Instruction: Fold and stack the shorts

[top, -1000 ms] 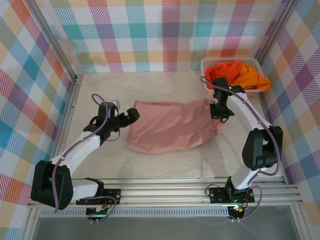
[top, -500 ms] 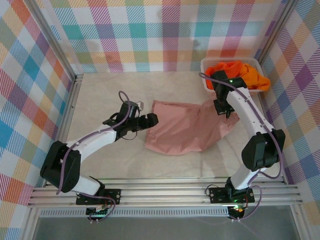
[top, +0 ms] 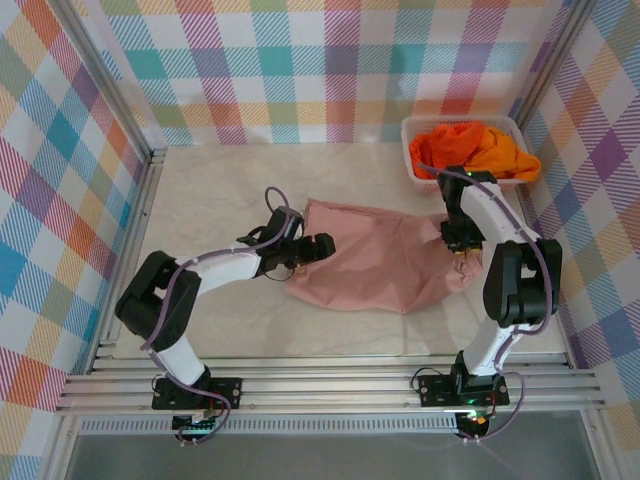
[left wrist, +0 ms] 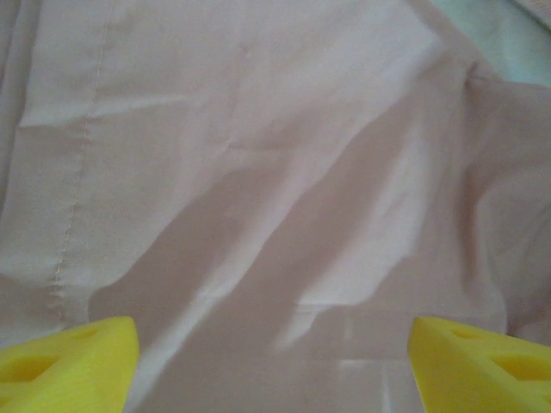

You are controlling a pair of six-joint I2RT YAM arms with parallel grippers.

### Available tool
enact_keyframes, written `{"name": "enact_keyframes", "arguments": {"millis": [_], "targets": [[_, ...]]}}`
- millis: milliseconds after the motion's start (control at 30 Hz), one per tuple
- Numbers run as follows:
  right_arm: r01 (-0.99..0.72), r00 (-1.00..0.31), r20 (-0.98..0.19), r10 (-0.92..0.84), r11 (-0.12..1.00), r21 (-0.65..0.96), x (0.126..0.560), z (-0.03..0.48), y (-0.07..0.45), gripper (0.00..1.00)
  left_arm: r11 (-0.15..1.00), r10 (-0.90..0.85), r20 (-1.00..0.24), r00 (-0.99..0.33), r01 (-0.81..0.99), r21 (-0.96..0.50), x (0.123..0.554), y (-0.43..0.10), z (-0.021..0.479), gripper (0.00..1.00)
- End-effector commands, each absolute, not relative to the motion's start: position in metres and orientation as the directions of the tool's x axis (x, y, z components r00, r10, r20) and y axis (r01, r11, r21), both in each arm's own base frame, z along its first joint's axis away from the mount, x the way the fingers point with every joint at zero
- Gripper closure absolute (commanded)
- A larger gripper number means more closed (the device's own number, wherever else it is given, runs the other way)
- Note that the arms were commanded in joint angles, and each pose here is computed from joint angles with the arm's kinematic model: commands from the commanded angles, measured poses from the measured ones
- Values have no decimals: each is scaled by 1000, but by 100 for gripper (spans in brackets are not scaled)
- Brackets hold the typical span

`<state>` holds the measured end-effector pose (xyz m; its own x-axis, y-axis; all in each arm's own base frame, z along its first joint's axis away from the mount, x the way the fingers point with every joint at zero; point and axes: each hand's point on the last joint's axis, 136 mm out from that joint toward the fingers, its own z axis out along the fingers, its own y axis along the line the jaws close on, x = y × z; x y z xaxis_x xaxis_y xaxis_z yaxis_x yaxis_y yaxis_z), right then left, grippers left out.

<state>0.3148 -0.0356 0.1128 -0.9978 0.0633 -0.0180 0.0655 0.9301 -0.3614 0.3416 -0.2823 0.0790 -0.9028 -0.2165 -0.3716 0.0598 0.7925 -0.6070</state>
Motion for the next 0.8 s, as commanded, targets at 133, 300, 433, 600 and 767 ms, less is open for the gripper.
{"name": "enact_keyframes", "arguments": {"millis": [133, 300, 433, 600, 767], "targets": [[158, -985, 20, 170, 950, -271, 308, 90, -34, 60, 852, -248, -369, -896, -20, -523, 333, -263, 39, 15], [198, -979, 19, 204, 965, -173, 304, 84, -21, 46, 886, -306, -345, -887, -133, -444, 317, -221, 14, 15], [242, -970, 2, 243, 970, -12, 305, 83, 0, 23, 890, -368, -335, -867, -224, -397, 302, -183, 3, 15], [314, -947, -23, 321, 937, 150, 303, 80, 12, 7, 892, -406, -353, -843, -281, -355, 290, -147, 3, 14], [356, -932, 18, 362, 906, 229, 305, 64, 16, 9, 902, -394, -361, -846, -279, -330, 288, -138, 4, 13]]}}
